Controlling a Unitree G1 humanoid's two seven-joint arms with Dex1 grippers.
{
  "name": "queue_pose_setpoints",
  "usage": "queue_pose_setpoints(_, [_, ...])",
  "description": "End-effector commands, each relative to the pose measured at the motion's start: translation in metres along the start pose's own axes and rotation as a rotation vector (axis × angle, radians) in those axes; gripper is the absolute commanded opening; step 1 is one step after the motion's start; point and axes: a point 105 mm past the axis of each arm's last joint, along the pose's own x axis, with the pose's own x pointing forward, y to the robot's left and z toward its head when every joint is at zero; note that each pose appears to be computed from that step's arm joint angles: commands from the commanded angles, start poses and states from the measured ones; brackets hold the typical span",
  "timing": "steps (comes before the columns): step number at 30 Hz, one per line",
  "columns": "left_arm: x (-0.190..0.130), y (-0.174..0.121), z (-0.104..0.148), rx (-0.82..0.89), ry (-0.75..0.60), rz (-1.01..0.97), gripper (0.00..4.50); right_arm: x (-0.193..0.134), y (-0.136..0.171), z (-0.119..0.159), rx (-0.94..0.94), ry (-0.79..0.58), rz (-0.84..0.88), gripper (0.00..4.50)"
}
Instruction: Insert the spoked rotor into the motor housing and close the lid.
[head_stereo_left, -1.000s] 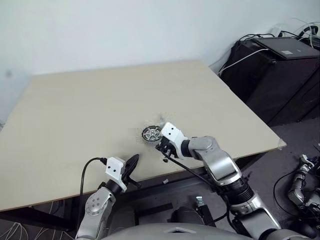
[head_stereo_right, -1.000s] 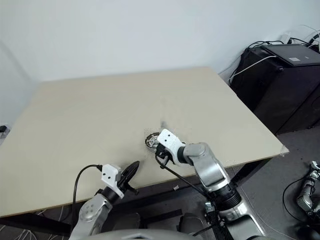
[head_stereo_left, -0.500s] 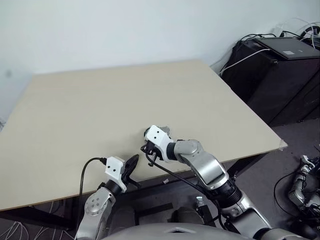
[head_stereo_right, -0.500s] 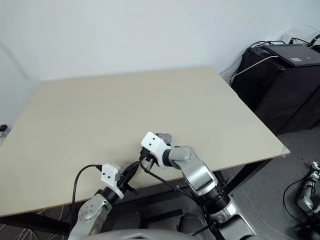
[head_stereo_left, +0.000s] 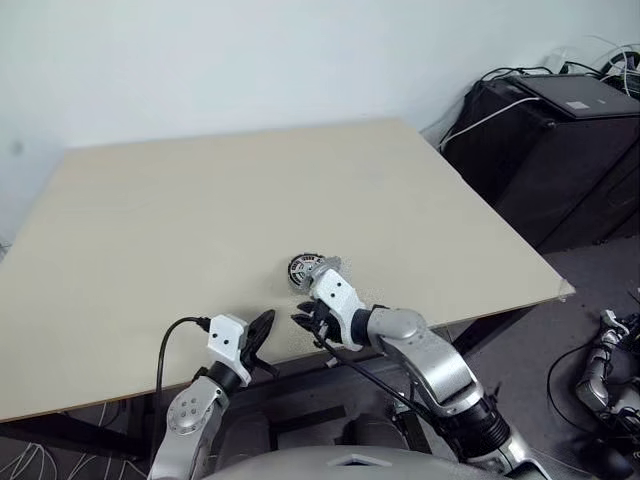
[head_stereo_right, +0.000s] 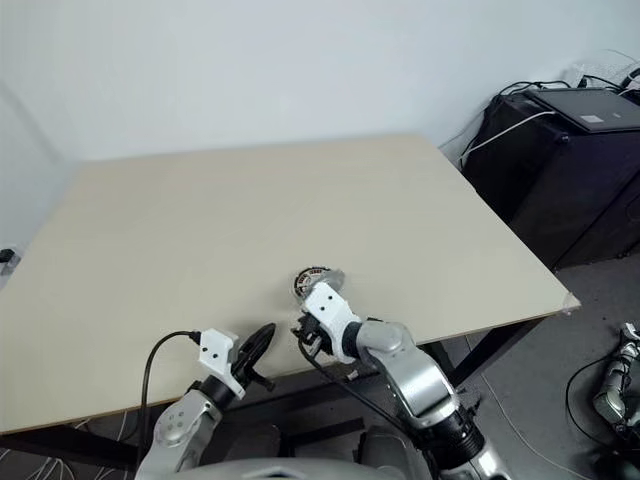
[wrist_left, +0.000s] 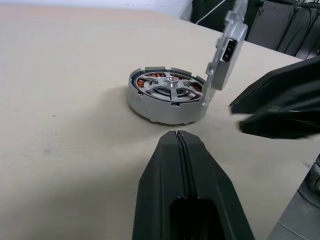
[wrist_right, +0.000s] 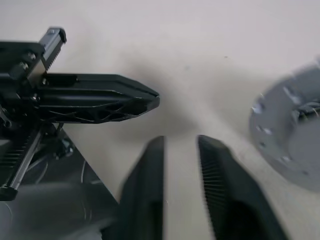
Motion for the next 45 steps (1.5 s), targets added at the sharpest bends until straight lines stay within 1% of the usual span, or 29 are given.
queue_pose_setpoints(1, [0.005, 0.0, 0.012, 0.015, -0.046, -0.023, 0.0, -0.004, -0.002, 0.023, -0.028, -0.096, -0.048, 2.29])
queue_pose_setpoints(7, [0.009, -0.001, 0.011, 0.017, -0.043, -0.04, 0.0, 0.004, 0.003, 0.025, -0.024, -0.105, -0.032, 2.29])
queue_pose_setpoints(12, [0.007, 0.001, 0.008, 0.017, -0.032, -0.042, 0.0, 0.009, 0.023, 0.025, 0.003, -0.104, 0.125, 2.29])
queue_pose_setpoints(15, [0.007, 0.001, 0.006, 0.016, -0.031, -0.04, 0.0, 0.016, 0.026, 0.025, 0.057, -0.118, 0.158, 2.29])
queue_pose_setpoints(21, [0.007, 0.0, 0.004, 0.011, -0.032, -0.037, 0.0, 0.033, -0.009, 0.011, 0.112, -0.113, -0.088, 2.29])
queue_pose_setpoints(27, [0.006, 0.002, 0.004, 0.011, -0.032, -0.032, 0.0, 0.034, -0.035, -0.005, 0.172, -0.102, -0.23, 2.29])
queue_pose_setpoints(37, [0.008, 0.002, 0.007, 0.017, -0.036, -0.039, 0.0, 0.025, -0.039, -0.005, 0.165, -0.117, -0.251, 2.29])
queue_pose_setpoints(45, [0.008, 0.001, 0.006, 0.013, -0.033, -0.041, 0.0, 0.002, -0.043, -0.013, 0.066, -0.065, -0.21, 2.29])
